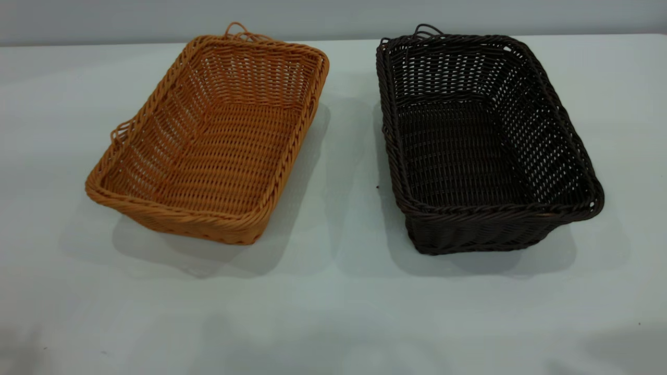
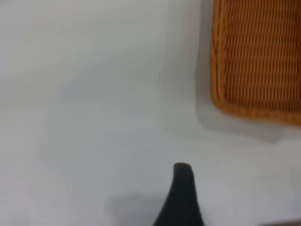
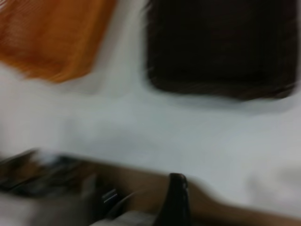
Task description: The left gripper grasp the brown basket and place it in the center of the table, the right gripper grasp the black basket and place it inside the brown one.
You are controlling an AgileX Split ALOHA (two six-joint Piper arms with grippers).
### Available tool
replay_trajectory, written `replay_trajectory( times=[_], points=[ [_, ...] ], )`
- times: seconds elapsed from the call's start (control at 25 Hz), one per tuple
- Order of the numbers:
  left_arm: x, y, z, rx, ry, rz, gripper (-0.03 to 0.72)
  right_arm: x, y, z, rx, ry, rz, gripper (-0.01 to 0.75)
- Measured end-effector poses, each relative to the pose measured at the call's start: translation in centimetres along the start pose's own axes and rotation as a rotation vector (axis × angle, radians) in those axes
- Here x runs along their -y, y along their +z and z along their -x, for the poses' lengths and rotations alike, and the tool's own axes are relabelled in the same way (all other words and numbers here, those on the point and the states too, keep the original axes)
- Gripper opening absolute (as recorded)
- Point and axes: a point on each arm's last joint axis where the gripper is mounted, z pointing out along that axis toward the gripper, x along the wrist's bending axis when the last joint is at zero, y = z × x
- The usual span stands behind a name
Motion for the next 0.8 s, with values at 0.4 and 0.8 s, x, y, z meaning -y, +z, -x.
replay_trajectory(
  times=[0.4, 0.8],
  points=[
    [-2.8, 6.3, -0.6, 0.014, 0.020, -0.074, 0.585, -2.5, 10.8, 2.6, -0.207, 0.541, -0.268, 0.587],
    [-4.4, 8.2, -1.0, 0.001, 0.021, -0.041, 0.587, -1.2, 18.8, 2.4, -0.250, 1.007, -0.361, 0.587]
  ],
)
